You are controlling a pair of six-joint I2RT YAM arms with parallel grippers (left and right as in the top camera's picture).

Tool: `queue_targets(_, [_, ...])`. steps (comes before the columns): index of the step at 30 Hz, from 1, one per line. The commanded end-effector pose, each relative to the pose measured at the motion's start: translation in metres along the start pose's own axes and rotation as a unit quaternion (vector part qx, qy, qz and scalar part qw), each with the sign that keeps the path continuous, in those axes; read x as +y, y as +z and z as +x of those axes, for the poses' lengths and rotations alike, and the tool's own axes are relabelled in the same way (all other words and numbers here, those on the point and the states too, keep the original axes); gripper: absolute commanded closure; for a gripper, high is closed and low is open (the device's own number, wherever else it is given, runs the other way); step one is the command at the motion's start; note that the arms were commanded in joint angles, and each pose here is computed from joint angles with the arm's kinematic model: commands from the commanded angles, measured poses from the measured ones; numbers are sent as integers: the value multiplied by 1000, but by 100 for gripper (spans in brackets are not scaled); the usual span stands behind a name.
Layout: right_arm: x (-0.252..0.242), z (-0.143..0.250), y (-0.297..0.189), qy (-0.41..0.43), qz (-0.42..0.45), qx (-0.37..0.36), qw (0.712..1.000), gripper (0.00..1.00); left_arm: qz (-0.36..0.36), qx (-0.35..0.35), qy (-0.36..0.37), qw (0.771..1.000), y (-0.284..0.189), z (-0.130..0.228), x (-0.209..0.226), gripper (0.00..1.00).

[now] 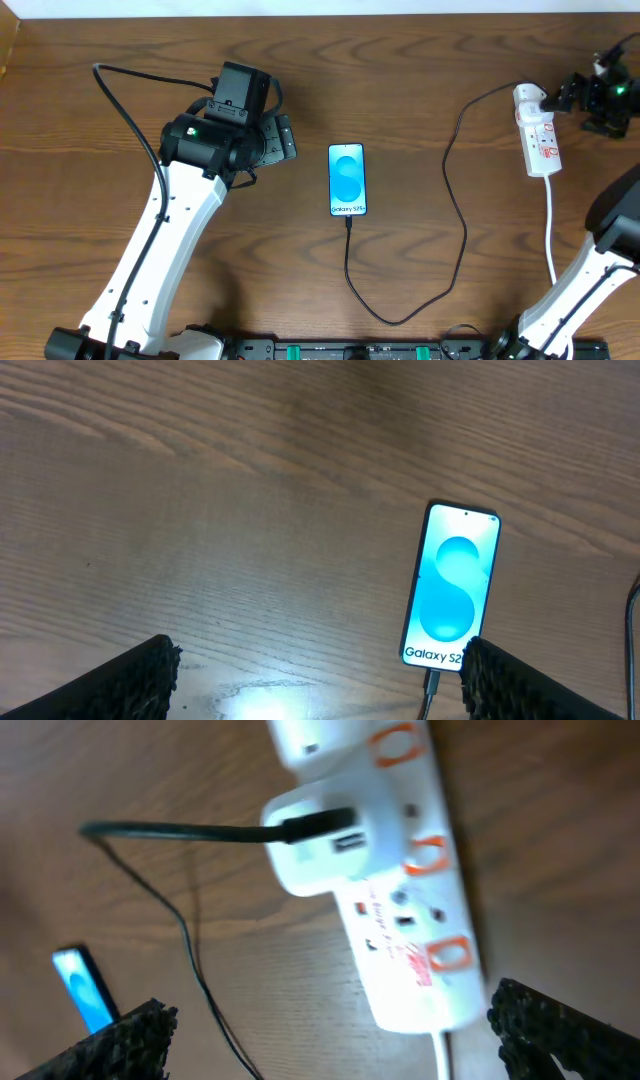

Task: Plug charger to phone and switch on socket
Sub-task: 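Move the right gripper over the power strip beside the charger, then press the orange switch next to the charger with the right gripper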

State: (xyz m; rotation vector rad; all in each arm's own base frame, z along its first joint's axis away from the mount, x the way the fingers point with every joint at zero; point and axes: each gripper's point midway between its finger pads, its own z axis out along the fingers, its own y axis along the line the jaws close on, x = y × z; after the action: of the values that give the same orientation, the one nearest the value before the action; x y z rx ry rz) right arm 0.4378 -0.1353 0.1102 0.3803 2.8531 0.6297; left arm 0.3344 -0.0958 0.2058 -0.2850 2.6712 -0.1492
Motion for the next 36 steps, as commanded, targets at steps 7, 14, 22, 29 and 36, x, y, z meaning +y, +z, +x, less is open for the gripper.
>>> queue_targets(7, [15, -6, 44, -62, -47, 22, 997, 4, -6, -2, 4, 1000, 0, -1, 2, 10])
queue_targets(14, [10, -18, 49, -75, -41, -1, 996, 1, -6, -2, 4, 1000, 0, -1, 2, 10])
queue_targets(22, [6, -23, 49, -81, -28, -8, 996, 1, -6, -2, 4, 1000, 0, -1, 2, 10])
queue_targets(29, [11, -18, 56, -83, -31, 2, 996, 1, -6, -2, 4, 1000, 0, -1, 2, 10])
queue_targets(36, [7, -11, 78, -79, -31, 11, 996, 1, -6, -2, 4, 1000, 0, -1, 2, 10])
